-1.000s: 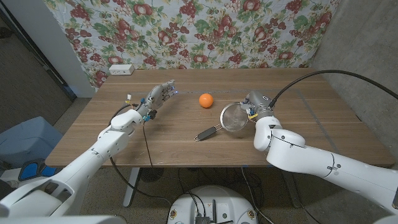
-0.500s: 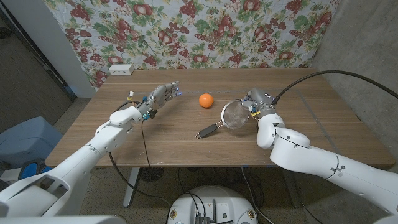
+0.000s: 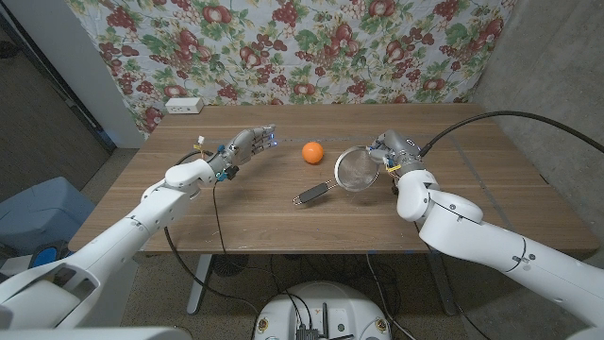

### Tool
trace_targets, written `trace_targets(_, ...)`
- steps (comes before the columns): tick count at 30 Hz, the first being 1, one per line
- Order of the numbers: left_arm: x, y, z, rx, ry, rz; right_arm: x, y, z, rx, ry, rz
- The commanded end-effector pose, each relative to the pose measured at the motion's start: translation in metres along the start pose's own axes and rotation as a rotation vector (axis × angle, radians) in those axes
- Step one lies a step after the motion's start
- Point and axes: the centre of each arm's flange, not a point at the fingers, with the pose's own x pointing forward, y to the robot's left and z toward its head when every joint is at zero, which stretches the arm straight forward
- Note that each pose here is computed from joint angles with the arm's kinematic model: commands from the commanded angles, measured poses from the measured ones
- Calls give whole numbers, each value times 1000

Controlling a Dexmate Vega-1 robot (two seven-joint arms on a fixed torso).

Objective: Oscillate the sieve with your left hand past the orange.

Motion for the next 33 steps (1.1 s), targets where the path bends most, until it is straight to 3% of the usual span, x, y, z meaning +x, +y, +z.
trace_targets(1,0,-3,9,36,32,-66,7,-4,-3,76,-33,20)
trace_targets(13,4,-5,14,45,97,-166,18,-8,-4,96,-53,36)
trace_targets(33,6,-10,29,134,141,-214,26,-17,5,76,-108,22)
